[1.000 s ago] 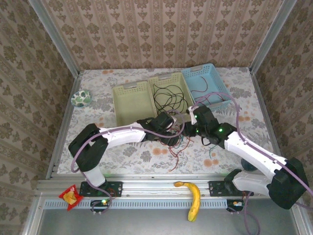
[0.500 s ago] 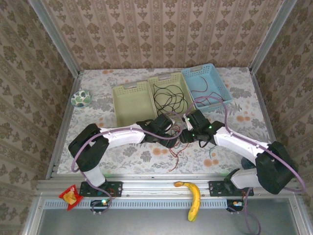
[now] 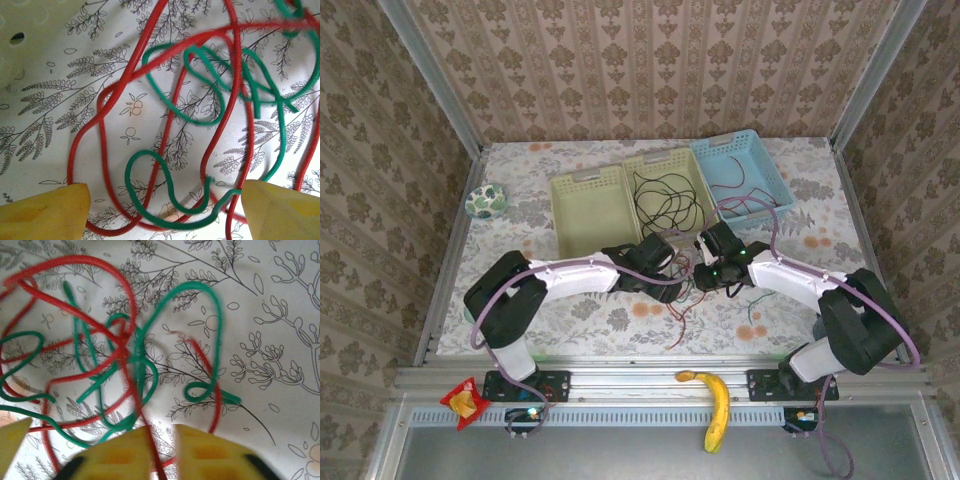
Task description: Untangle the cables
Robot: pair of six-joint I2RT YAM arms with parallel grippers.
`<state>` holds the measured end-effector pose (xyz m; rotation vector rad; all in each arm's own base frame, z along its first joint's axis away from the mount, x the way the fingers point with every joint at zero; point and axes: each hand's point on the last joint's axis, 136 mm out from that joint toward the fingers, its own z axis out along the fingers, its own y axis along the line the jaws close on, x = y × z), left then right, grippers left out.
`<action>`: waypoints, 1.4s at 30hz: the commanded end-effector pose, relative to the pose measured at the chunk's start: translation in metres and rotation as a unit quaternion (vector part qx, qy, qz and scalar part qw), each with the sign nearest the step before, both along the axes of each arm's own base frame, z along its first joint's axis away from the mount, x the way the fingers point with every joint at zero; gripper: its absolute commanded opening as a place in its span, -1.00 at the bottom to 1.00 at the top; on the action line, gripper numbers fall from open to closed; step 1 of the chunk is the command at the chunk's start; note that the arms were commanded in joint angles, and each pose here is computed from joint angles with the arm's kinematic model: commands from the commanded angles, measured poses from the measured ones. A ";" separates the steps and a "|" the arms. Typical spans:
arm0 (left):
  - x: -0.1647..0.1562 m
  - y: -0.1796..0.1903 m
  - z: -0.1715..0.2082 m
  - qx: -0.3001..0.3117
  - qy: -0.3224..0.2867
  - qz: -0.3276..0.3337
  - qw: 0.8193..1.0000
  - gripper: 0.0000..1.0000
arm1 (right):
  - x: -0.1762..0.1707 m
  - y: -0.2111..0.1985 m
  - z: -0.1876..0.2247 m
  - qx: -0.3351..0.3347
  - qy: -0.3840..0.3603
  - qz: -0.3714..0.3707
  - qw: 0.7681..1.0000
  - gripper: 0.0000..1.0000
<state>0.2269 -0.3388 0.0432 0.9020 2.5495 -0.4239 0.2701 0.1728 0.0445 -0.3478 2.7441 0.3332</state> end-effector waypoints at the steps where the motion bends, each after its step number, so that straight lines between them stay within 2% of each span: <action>1: 0.002 -0.001 -0.004 0.015 0.003 -0.012 1.000 0.59 | 0.009 0.005 0.017 0.017 -0.024 -0.008 1.000 -0.93; 3: 0.002 -0.002 -0.007 0.020 0.006 -0.014 1.000 0.59 | 0.011 0.003 0.032 0.022 -0.045 -0.012 0.999 -1.00; 7: 0.002 -0.004 -0.014 0.024 0.013 -0.020 0.999 0.59 | 0.013 -0.004 0.078 0.043 -0.108 -0.023 0.993 -1.00; 12: 0.000 -0.004 -0.025 0.033 0.022 -0.025 0.999 0.59 | 0.015 -0.023 0.147 0.066 -0.205 -0.058 0.975 -1.00; 18: -0.004 -0.004 -0.032 0.040 0.031 -0.028 0.998 0.60 | 0.022 -0.049 0.242 0.075 -0.330 -0.100 0.936 -1.00; 24: -0.009 -0.001 -0.036 0.044 0.032 -0.024 0.998 0.61 | 0.027 -0.073 0.327 0.064 -0.441 -0.137 0.885 -1.00; 27: -0.011 0.000 -0.038 0.047 0.032 -0.023 0.998 0.62 | 0.031 -0.083 0.345 0.055 -0.469 -0.162 0.867 -1.00; 33: -0.014 -0.003 -0.037 0.044 0.026 -0.024 0.998 0.62 | 0.036 -0.086 0.356 0.057 -0.488 -0.178 0.852 -1.00; 37: -0.016 0.001 -0.042 0.050 0.029 -0.020 0.998 0.59 | 0.030 -0.102 0.386 0.054 -0.530 -0.202 0.822 -1.00; 39: -0.019 0.003 -0.045 0.052 0.033 -0.020 0.998 0.50 | 0.026 -0.111 0.400 0.050 -0.546 -0.216 0.808 -1.00; 42: -0.021 0.007 -0.052 0.057 0.038 -0.015 0.998 0.14 | 0.019 -0.129 0.415 0.038 -0.564 -0.245 0.788 -1.00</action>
